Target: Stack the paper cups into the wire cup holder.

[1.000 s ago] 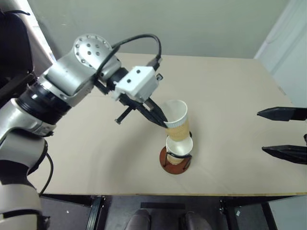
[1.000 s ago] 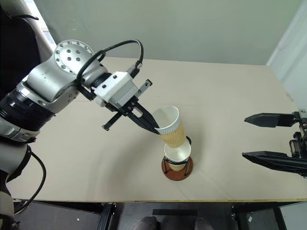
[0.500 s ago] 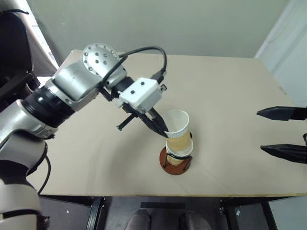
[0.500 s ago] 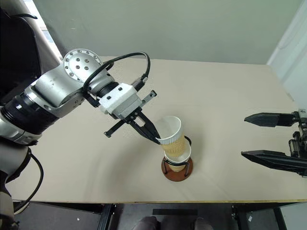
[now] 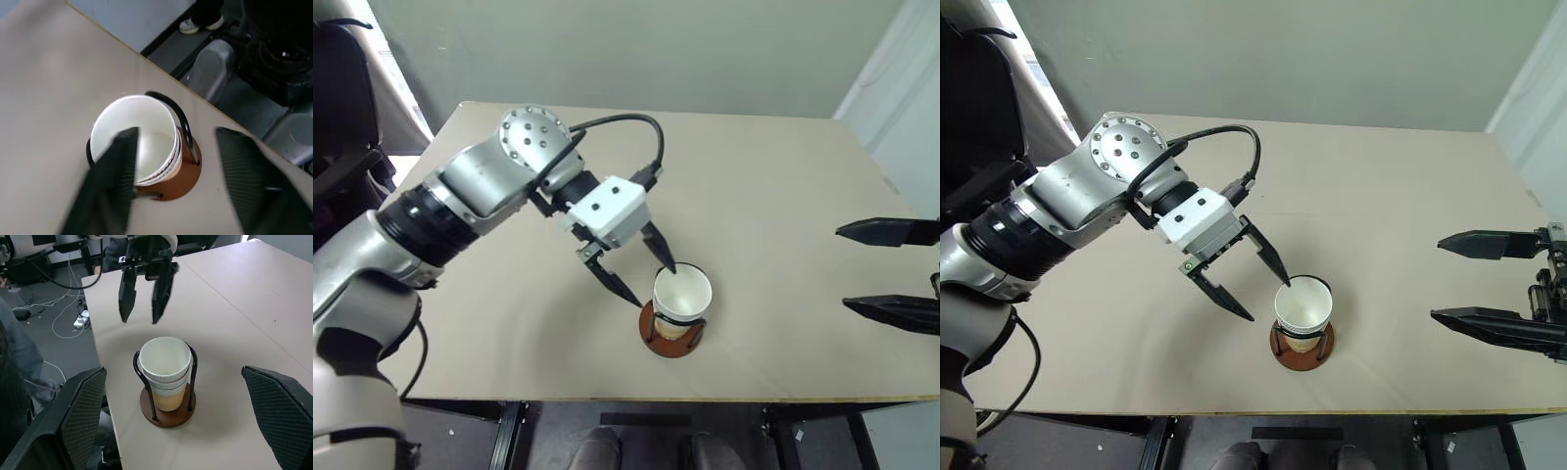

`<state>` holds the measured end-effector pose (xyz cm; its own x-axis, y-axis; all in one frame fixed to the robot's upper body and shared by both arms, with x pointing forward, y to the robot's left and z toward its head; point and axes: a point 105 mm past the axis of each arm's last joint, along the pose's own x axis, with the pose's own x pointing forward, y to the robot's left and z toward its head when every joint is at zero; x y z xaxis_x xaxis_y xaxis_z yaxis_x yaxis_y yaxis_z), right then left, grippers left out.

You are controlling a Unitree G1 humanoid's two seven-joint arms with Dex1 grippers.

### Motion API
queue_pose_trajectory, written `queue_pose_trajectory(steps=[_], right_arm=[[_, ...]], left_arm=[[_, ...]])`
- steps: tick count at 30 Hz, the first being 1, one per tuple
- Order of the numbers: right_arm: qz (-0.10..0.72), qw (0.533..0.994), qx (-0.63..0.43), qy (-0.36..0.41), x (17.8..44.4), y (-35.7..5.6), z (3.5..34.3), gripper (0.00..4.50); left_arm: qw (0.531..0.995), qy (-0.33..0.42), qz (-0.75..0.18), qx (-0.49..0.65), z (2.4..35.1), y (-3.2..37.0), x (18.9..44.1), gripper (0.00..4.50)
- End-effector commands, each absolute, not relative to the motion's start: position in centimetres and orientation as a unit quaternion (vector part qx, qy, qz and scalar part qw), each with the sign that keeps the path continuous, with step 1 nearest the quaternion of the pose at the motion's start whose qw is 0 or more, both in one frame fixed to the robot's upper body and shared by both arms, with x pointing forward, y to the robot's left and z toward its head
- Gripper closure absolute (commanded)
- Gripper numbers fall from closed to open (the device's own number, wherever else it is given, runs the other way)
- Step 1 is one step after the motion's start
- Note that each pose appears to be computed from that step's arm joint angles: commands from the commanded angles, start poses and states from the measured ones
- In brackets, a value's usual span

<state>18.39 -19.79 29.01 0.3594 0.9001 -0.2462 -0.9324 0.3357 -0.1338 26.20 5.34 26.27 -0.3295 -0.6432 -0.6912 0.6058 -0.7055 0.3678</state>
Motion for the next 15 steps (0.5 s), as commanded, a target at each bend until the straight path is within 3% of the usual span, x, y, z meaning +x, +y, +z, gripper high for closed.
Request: queue_pose_trajectory(steps=[1,4,10,13,15], right_arm=[[0.567,0.811,-0.138,0.052,18.2,-19.6,29.6,0.00],[0.570,0.808,-0.136,0.060,18.3,-19.5,29.2,0.00],[0.504,0.848,-0.127,0.105,19.8,-22.2,27.2,0.00],[0.422,0.896,-0.103,0.089,21.0,-25.9,27.1,0.00],[0.349,0.930,-0.091,0.073,21.8,-29.3,26.9,0.00]], left_arm=[[0.392,-0.040,-0.810,0.434,27.7,5.5,26.1,0.22],[0.433,-0.030,-0.802,0.411,28.3,6.1,26.9,0.04],[0.637,0.028,-0.704,0.313,28.0,11.5,31.5,0.04],[0.767,0.034,-0.594,0.240,28.3,16.7,34.4,0.04],[0.818,0.050,-0.531,0.215,27.5,20.5,35.1,0.04]])
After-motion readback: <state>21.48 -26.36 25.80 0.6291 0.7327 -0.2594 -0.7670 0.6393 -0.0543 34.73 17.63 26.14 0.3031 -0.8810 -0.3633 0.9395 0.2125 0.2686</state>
